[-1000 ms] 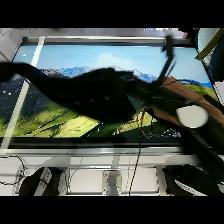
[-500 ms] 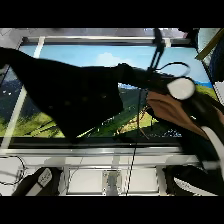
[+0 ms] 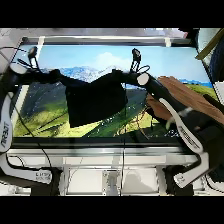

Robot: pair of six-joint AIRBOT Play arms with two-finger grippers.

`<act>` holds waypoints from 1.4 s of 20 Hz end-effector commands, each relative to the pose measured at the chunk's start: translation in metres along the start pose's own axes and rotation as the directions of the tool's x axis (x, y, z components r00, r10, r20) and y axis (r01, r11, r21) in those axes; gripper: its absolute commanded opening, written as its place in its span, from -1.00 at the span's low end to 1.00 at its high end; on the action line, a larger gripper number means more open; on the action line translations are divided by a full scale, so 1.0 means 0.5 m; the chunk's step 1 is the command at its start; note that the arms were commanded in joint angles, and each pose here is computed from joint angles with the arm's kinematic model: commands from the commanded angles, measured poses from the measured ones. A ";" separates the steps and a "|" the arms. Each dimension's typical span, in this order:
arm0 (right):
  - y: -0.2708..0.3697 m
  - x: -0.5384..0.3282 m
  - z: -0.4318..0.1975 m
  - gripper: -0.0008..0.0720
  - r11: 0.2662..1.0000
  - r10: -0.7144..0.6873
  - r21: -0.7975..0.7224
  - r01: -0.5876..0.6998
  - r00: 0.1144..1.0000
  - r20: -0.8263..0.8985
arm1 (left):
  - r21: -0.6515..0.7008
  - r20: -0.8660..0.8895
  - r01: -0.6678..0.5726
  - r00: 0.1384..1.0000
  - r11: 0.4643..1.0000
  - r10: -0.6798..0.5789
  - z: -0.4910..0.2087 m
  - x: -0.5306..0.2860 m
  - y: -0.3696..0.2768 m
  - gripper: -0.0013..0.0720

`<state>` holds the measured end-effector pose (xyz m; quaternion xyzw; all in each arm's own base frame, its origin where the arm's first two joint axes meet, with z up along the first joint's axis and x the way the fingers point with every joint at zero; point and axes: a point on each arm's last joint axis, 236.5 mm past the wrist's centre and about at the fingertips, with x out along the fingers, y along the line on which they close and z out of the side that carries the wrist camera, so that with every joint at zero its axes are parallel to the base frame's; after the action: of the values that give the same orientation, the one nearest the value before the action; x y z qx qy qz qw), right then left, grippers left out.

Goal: Fold the clothes and pants, and hang the long-sleeved shirts on hangers.

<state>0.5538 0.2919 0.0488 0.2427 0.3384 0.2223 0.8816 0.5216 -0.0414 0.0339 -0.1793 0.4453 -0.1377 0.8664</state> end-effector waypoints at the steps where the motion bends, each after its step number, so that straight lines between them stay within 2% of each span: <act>1: -0.092 0.055 0.084 -0.90 0.997 -0.045 -0.059 0.050 0.996 0.080 | 0.005 -0.035 0.024 0.999 1.000 -0.024 -0.025 0.057 -0.021 -0.86; 3: -0.142 0.030 0.119 -0.89 0.995 -0.073 -0.063 0.077 0.995 0.069 | 0.051 -0.037 0.044 0.998 0.998 -0.042 -0.024 0.040 -0.054 -0.86; 6: -0.199 -0.007 0.046 -0.90 0.991 -0.102 -0.107 0.085 0.981 -0.164 | 0.089 -0.094 0.093 0.992 0.992 -0.085 -0.053 0.008 -0.112 -0.87; 9: -0.218 -0.042 -0.074 -0.89 0.966 -0.156 -0.251 0.053 0.900 -0.408 | 0.172 -0.210 0.119 0.974 0.978 -0.082 -0.134 -0.023 -0.167 -0.87; 12: -0.231 -0.084 -0.135 -0.89 0.954 -0.205 -0.298 0.043 0.818 -0.538 | 0.194 -0.310 0.100 0.950 0.976 -0.036 -0.255 -0.044 -0.197 -0.87; 15: -0.253 -0.115 -0.160 -0.89 0.939 -0.258 -0.341 0.052 0.761 -0.595 | 0.181 -0.401 0.111 0.915 0.977 -0.030 -0.383 -0.063 -0.222 -0.87; 21: -0.263 -0.127 -0.177 -0.89 0.936 -0.275 -0.349 0.054 0.730 -0.625 | 0.164 -0.547 0.119 0.837 0.979 -0.010 -0.577 -0.041 -0.246 -0.87; 27: -0.278 -0.169 -0.264 -0.89 0.952 -0.262 -0.302 0.039 0.611 -0.747 | 0.161 -0.577 0.049 0.815 0.986 0.054 -0.632 -0.032 -0.223 -0.86; 28: -0.276 -0.175 -0.269 -0.81 0.954 -0.258 -0.296 0.036 0.598 -0.758 | 0.151 -0.576 0.045 0.816 0.988 0.051 -0.631 -0.032 -0.224 -0.78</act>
<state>0.4516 0.1753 -0.0697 -0.0214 0.6515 0.2690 0.7091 0.2504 -0.1974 -0.0692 -0.0583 0.6666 -0.2365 0.7045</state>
